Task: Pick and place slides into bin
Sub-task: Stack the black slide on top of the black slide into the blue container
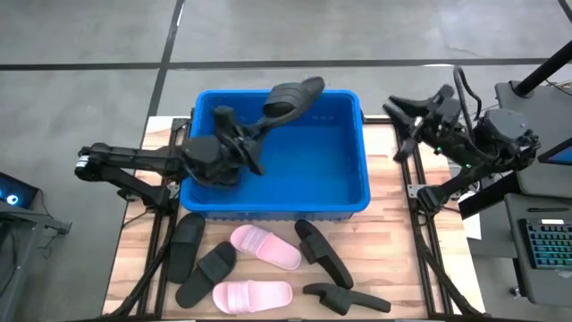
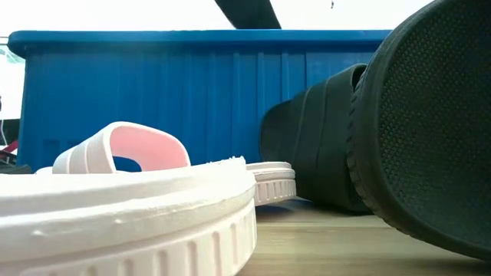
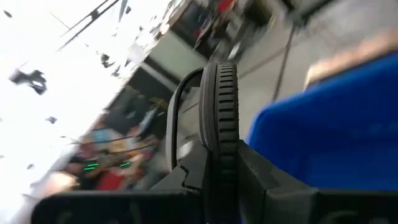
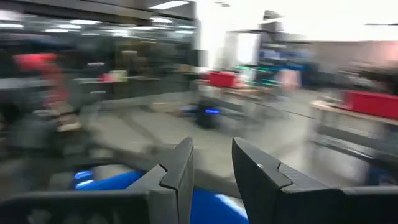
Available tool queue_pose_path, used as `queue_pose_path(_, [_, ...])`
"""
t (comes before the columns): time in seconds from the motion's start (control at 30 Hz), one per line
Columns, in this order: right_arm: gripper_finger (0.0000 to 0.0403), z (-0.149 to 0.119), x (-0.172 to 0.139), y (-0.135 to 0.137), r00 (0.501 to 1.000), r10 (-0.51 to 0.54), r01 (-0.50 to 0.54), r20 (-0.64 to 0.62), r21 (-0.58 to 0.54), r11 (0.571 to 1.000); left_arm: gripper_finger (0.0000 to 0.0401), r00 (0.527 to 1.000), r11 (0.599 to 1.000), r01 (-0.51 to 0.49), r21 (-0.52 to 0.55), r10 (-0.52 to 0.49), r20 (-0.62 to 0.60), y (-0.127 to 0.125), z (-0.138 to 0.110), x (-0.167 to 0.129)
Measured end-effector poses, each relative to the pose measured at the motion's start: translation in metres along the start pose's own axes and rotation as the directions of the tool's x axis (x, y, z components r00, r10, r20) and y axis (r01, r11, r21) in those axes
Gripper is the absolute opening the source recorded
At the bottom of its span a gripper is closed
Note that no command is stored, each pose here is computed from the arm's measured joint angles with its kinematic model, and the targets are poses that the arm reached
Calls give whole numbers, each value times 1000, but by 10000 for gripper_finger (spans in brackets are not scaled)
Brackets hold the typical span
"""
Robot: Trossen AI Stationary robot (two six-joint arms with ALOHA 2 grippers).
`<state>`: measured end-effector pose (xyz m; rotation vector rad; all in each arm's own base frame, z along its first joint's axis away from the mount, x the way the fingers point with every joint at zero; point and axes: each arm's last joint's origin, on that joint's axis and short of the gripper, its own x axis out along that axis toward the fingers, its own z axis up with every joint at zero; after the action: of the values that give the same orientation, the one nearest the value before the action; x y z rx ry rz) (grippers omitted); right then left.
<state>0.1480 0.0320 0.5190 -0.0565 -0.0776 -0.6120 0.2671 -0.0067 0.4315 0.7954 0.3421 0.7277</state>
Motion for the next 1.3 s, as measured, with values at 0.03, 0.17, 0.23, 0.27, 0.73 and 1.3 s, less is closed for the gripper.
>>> queue_pose_path(0.03, [105, 0, 0, 2, 998, 59, -59, 6, 4, 998, 28, 1000, 998, -16, 54, 17, -24, -3, 2, 2])
queue_pose_path(0.17, [119, -5, 3, 9, 991, 130, -130, -11, 29, 991, 28, 988, 974, -68, 217, 96, -122, -15, 9, 10])
queue_pose_path(0.23, [127, -10, 3, 10, 990, 134, -134, -51, 1, 991, 28, 982, 968, -79, 239, 118, -149, -20, 12, 15])
queue_pose_path(0.27, [131, -13, 3, 10, 989, 132, -133, -73, -15, 991, 28, 981, 967, -79, 243, 118, -153, -21, 13, 17])
queue_pose_path(0.73, [205, -46, 11, 31, 938, 178, -330, -298, -605, 725, 28, 991, 969, -77, 234, 100, -90, -15, 37, 12])
queue_pose_path(1.3, [208, -63, 60, 22, 934, 25, -328, -357, -826, 458, 27, 1000, 973, -28, 229, 30, -6, -25, 54, -14])
